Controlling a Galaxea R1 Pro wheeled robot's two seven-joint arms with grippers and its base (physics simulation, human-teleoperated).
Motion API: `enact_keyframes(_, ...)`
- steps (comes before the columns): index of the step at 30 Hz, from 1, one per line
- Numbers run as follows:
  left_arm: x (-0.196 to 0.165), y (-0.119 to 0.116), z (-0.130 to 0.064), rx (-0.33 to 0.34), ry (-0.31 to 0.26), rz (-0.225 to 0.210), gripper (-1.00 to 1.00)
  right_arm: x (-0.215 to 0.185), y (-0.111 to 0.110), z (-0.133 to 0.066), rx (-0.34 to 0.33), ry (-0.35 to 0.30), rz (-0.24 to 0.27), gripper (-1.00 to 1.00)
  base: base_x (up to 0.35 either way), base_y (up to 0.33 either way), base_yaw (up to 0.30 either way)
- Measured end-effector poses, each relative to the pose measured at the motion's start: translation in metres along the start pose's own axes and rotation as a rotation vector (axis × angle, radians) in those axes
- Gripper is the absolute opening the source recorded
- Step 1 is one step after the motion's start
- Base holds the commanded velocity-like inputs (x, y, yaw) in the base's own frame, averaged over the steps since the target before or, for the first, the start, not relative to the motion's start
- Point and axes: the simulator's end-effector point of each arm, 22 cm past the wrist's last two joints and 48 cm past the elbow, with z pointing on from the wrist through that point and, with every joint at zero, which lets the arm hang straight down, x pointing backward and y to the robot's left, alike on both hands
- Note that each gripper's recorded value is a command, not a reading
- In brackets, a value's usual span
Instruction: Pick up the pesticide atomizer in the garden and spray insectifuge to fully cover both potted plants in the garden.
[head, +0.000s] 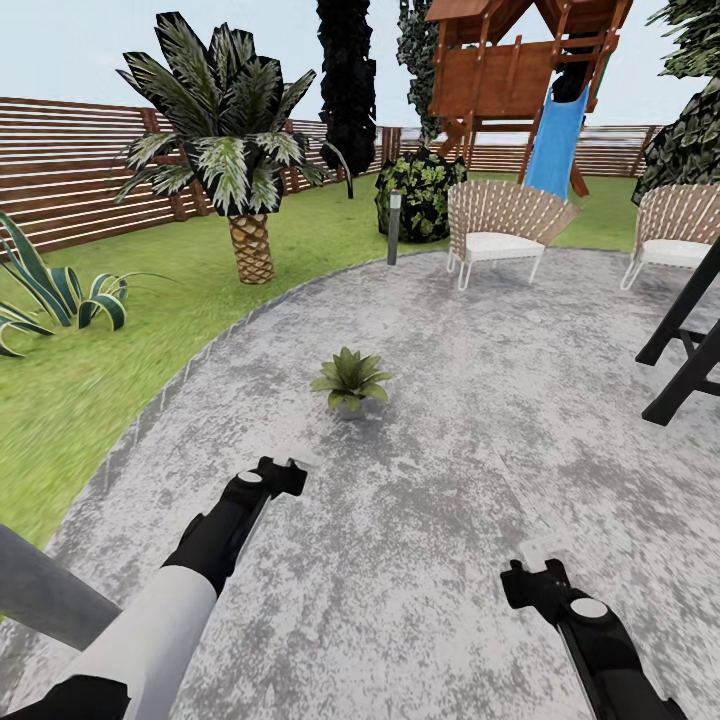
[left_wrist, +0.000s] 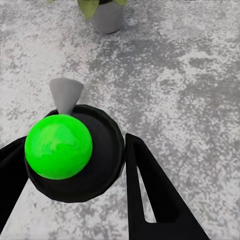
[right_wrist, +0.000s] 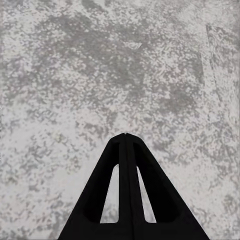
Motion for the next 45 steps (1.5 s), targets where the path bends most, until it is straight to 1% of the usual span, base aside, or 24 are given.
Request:
enact_keyframes(8,0.005,0.0,-0.001,-0.001,0.005,0.0,-1.0,0.0,0.001,0.0,-0.002,-0.004,0.0,1.0,0.0,0.0,0.0)
enact_keyframes(10,0.024,-0.006,-0.002,0.008,0.027,-0.006,-1.0,0.001,0.001,0.0,-0.003,-0.002,0.0,1.0,0.0,0.0,0.0)
enact_keyframes(13,0.038,-0.011,-0.003,0.014,0.044,-0.01,-1.0,0.002,0.002,0.0,-0.004,0.003,0.001,1.0,0.0,0.0,0.0)
enact_keyframes(18,0.045,-0.014,-0.004,0.018,0.053,-0.014,-1.0,0.001,0.001,0.0,-0.002,0.004,0.003,1.0,0.0,0.0,0.0)
enact_keyframes(20,0.047,-0.011,-0.004,0.016,0.055,-0.03,-1.0,0.001,0.0,0.0,-0.001,0.004,0.004,1.0,0.007,0.0,0.0)
enact_keyframes(24,0.052,0.01,-0.005,-0.015,0.058,-0.104,-1.0,0.001,0.001,0.0,-0.002,0.005,0.004,1.0,0.082,0.0,0.0)
enact_keyframes(26,0.053,0.012,-0.005,-0.018,0.058,-0.116,-1.0,0.002,0.001,-0.001,-0.002,0.01,0.005,1.0,0.199,0.0,0.0)
enact_keyframes(33,0.052,0.013,-0.006,-0.024,0.058,-0.112,-1.0,0.006,0.002,-0.001,-0.004,0.027,0.009,1.0,0.228,0.0,0.0)
enact_keyframes(41,0.052,0.014,-0.005,-0.024,0.058,-0.117,-1.0,0.006,0.003,0.0,-0.006,0.028,0.01,1.0,0.014,0.0,0.0)
enact_keyframes(45,0.052,0.014,-0.006,-0.024,0.057,-0.122,-1.0,0.006,0.003,-0.001,-0.005,0.028,0.01,1.0,0.21,0.0,0.0)
